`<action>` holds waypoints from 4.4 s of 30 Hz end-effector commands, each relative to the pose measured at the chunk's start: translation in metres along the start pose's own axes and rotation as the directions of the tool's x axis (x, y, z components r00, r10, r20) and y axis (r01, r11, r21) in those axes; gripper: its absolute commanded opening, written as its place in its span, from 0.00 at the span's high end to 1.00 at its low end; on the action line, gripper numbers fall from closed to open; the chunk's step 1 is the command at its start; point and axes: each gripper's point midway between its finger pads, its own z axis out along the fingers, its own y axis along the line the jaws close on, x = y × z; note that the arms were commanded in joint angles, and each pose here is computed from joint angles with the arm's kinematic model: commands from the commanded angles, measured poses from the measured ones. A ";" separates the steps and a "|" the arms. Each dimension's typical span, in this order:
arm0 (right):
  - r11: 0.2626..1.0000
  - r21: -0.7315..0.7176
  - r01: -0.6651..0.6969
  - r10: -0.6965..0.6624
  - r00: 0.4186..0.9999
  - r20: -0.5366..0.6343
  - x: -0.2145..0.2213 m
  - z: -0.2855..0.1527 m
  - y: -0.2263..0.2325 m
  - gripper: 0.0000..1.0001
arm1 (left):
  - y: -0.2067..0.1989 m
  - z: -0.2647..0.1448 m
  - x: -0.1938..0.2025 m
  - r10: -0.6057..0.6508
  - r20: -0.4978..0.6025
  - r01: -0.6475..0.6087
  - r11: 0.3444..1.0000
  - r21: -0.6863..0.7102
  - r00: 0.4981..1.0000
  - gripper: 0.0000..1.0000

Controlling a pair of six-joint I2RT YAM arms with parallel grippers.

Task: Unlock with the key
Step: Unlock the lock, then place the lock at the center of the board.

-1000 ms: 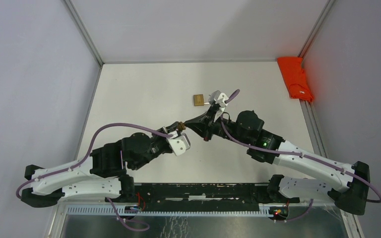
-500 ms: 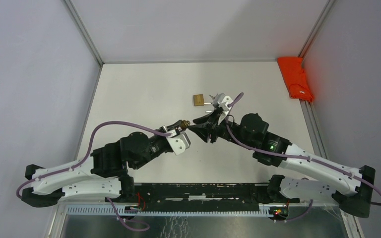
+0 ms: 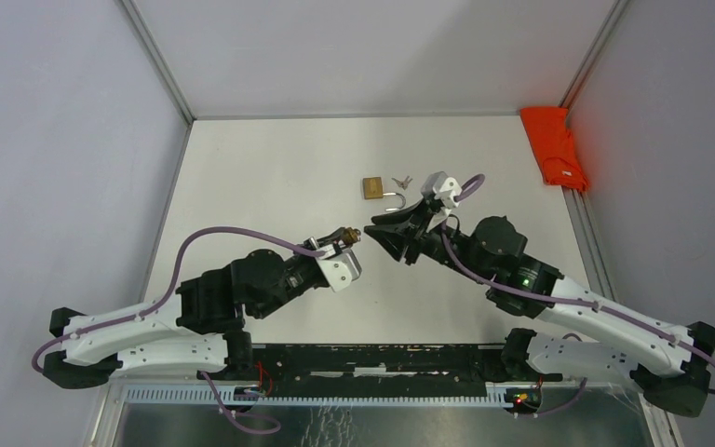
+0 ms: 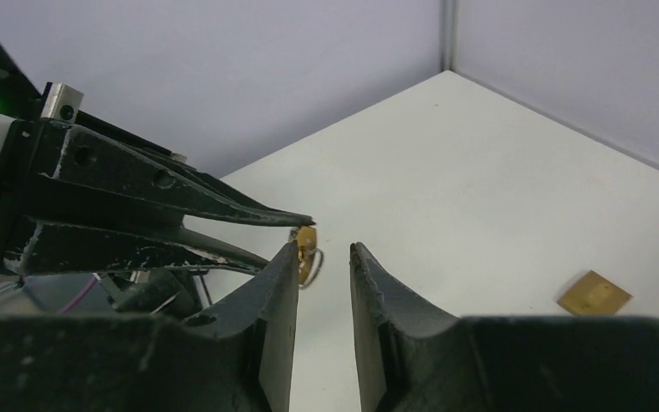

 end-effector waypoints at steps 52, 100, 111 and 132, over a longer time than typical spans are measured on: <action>0.864 0.274 -0.423 0.480 0.857 -0.188 0.033 0.053 -0.003 1.00 | 0.045 0.020 0.000 -0.035 0.030 0.044 0.924 -0.380 0.999 0.98; 0.678 0.722 -0.135 0.094 0.991 0.098 -0.025 -0.109 -0.121 0.48 | -0.068 0.106 0.050 -0.558 -0.137 0.566 0.824 0.022 0.818 0.98; 0.622 0.780 -0.069 0.043 0.998 0.054 -0.024 -0.134 -0.133 0.47 | -0.122 0.208 0.141 -0.665 -0.450 0.772 0.629 0.094 0.597 0.98; 0.654 0.756 -0.016 0.079 0.996 -0.047 0.020 -0.109 -0.131 0.46 | -0.066 0.217 0.184 -0.560 -0.511 0.567 0.808 -0.162 0.652 0.98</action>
